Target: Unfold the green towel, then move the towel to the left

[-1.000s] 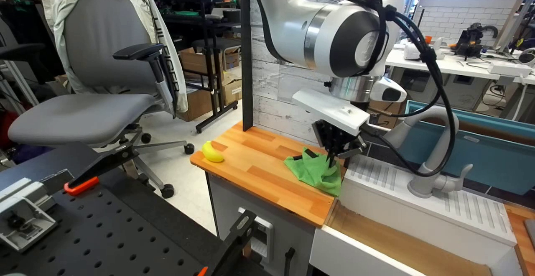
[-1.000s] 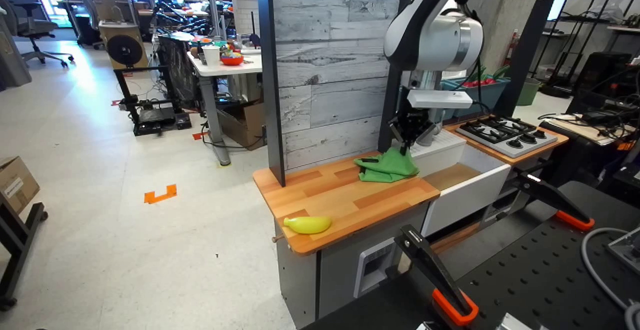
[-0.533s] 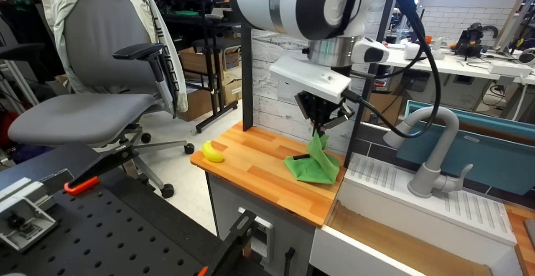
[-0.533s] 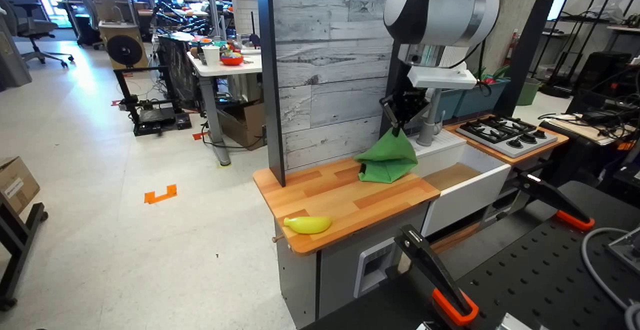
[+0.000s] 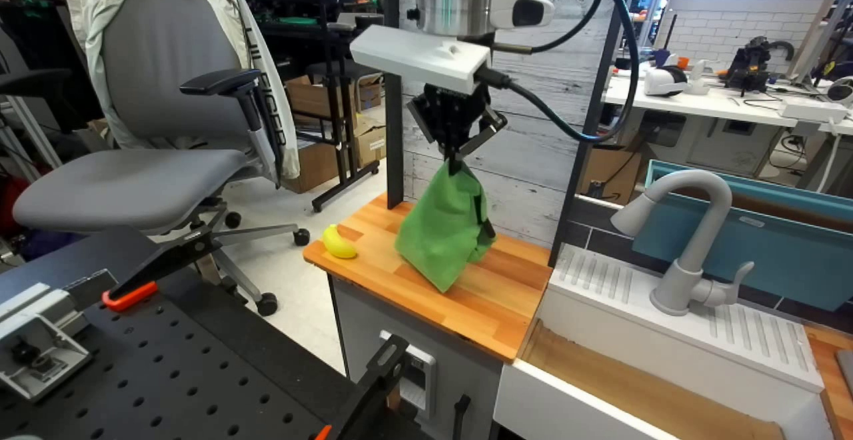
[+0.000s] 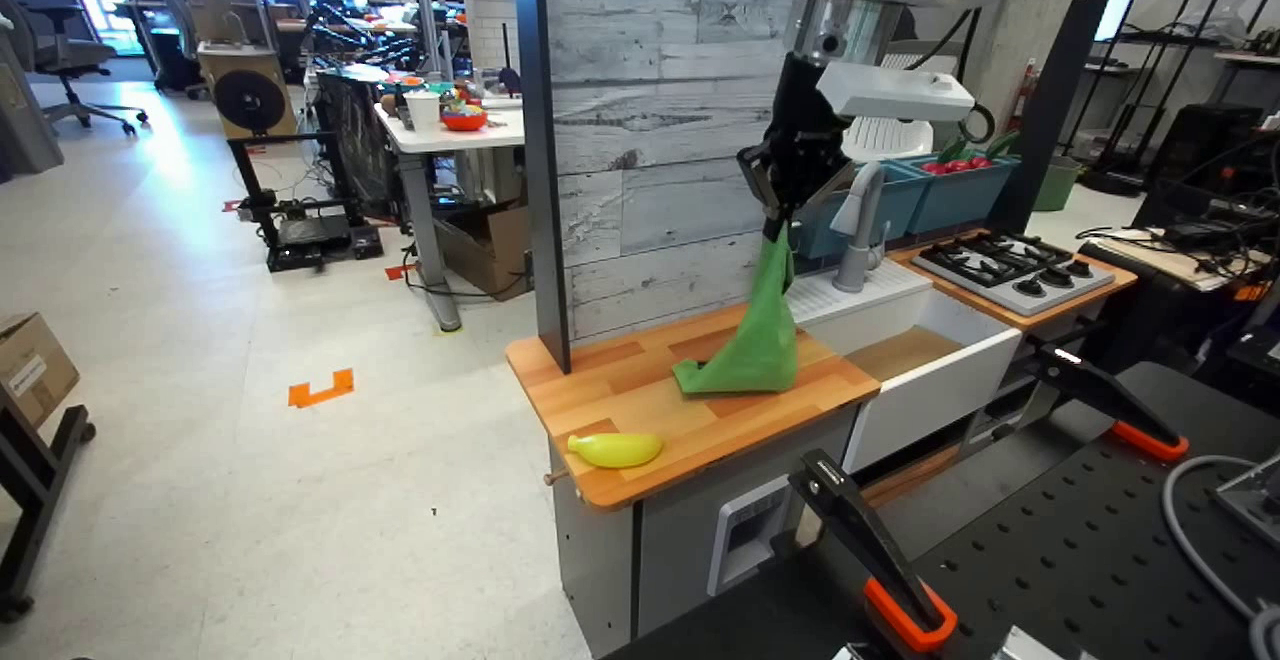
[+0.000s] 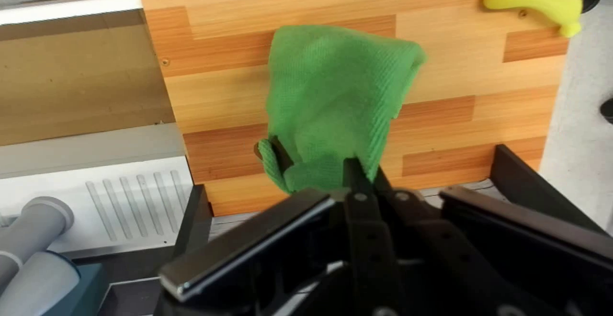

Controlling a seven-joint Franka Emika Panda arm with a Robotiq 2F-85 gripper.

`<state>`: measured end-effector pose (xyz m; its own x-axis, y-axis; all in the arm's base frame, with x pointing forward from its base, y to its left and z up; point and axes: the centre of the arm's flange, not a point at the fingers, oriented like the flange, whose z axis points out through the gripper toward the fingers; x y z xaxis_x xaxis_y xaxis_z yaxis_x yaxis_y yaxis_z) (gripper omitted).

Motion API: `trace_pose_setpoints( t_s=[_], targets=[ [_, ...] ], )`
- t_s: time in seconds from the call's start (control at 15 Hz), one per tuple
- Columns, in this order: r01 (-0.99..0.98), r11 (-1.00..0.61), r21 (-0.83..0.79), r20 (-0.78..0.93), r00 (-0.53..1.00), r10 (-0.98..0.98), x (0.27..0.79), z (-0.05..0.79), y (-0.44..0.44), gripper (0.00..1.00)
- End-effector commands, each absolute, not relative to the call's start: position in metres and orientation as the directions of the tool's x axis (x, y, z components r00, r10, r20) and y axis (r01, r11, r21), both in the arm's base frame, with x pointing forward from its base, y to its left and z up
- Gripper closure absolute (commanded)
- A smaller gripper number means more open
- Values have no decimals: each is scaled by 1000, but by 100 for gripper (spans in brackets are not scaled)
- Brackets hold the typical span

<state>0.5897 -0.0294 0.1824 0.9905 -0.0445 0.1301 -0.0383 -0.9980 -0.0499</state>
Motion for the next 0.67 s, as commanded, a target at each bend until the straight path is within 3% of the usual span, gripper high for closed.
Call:
trace_pose_setpoints(
  t_s=[0.0, 0.6],
  targets=[
    [-1, -998, -61, 164, 986, -11, 564, 221, -13, 100],
    [-16, -994, -108, 201, 979, -37, 574, 263, -1, 100]
  ],
)
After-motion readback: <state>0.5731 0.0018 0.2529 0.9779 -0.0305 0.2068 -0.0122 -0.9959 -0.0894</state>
